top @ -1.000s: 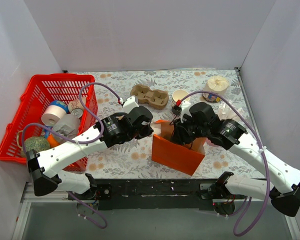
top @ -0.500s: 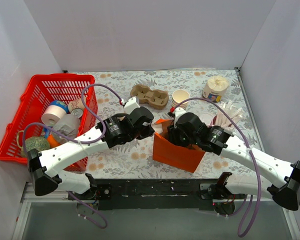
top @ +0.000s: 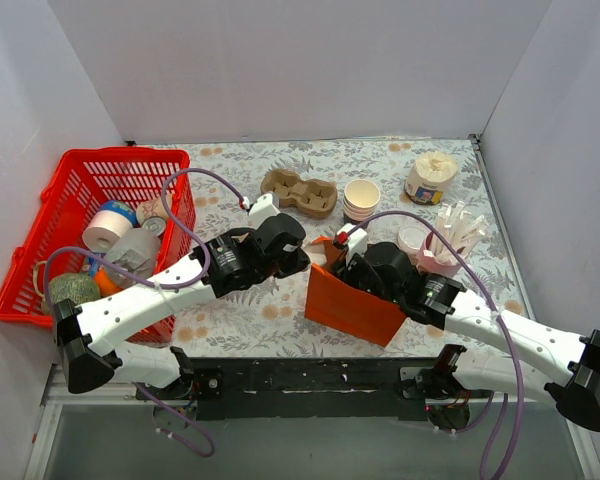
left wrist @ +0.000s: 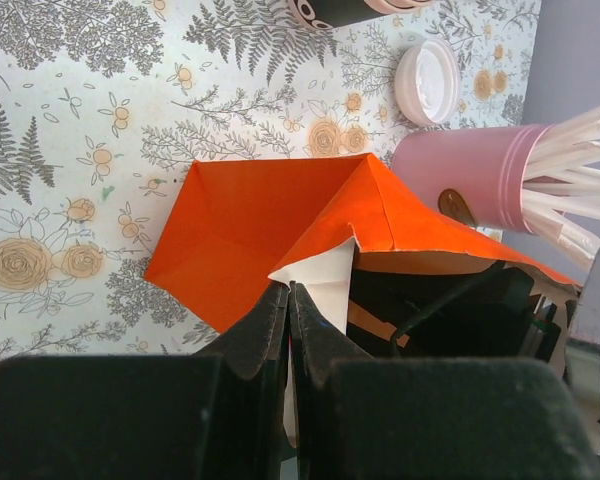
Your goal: Pack the takeout coffee
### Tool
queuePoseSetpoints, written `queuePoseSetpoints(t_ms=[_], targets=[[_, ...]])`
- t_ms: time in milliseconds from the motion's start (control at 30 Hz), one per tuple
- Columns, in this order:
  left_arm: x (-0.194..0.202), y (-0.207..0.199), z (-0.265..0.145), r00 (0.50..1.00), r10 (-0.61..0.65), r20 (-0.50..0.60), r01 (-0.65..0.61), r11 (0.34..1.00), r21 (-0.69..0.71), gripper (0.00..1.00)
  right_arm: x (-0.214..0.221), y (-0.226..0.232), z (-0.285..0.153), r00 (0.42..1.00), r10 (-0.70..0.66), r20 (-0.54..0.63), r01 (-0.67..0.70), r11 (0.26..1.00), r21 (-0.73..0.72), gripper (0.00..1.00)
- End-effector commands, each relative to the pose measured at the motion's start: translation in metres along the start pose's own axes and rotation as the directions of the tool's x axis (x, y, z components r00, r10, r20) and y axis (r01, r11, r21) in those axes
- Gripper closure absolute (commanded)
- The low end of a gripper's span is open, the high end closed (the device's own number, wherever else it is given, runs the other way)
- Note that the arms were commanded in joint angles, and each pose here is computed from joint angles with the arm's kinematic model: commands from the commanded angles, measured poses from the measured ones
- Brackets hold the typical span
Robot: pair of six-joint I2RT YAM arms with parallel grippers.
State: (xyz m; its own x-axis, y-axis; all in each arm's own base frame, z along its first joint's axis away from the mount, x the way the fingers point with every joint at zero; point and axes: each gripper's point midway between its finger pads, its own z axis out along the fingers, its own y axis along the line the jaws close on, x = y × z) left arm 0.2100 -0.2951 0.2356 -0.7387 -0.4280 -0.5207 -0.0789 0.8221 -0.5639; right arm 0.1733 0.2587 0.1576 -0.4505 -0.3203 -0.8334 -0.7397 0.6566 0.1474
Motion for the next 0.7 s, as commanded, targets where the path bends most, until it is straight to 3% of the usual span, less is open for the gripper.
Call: queuePoseSetpoints(t_ms=[0,267,400,433,567,667], targets=[[0.0,0.002,-0.005,1.0,0.024,-0.006,-0.024,1.0,0.02,1.0,-0.016,0.004,0.011,0.998,-0.058,0.018,0.059,0.998,-0.013,0.61],[-0.012,0.006,-0.007,0.998,0.024,0.054,-0.024,1.0,-0.003,1.0,0.062,0.021,0.007,0.952,-0.013,-0.307,-0.027,0.992,-0.123,0.7],[-0.027,0.012,-0.012,0.993,0.025,0.115,-0.021,0.999,-0.034,1.0,0.091,0.005,-0.011,0.887,0.019,-0.461,-0.034,0.999,-0.023,0.73],[-0.029,0.014,-0.013,0.992,0.023,0.124,-0.018,0.999,-0.042,1.0,0.103,0.001,-0.022,0.849,0.038,-0.527,-0.041,0.999,0.006,0.73],[-0.036,0.02,-0.015,0.988,0.015,0.153,-0.005,0.998,-0.063,1.0,0.113,0.0,-0.042,0.776,0.072,-0.626,-0.061,0.997,0.04,0.75],[-0.041,0.018,-0.018,0.986,0.018,0.166,-0.01,0.999,-0.051,1.0,0.105,-0.005,-0.046,0.78,0.077,-0.621,-0.04,0.996,0.074,0.75]])
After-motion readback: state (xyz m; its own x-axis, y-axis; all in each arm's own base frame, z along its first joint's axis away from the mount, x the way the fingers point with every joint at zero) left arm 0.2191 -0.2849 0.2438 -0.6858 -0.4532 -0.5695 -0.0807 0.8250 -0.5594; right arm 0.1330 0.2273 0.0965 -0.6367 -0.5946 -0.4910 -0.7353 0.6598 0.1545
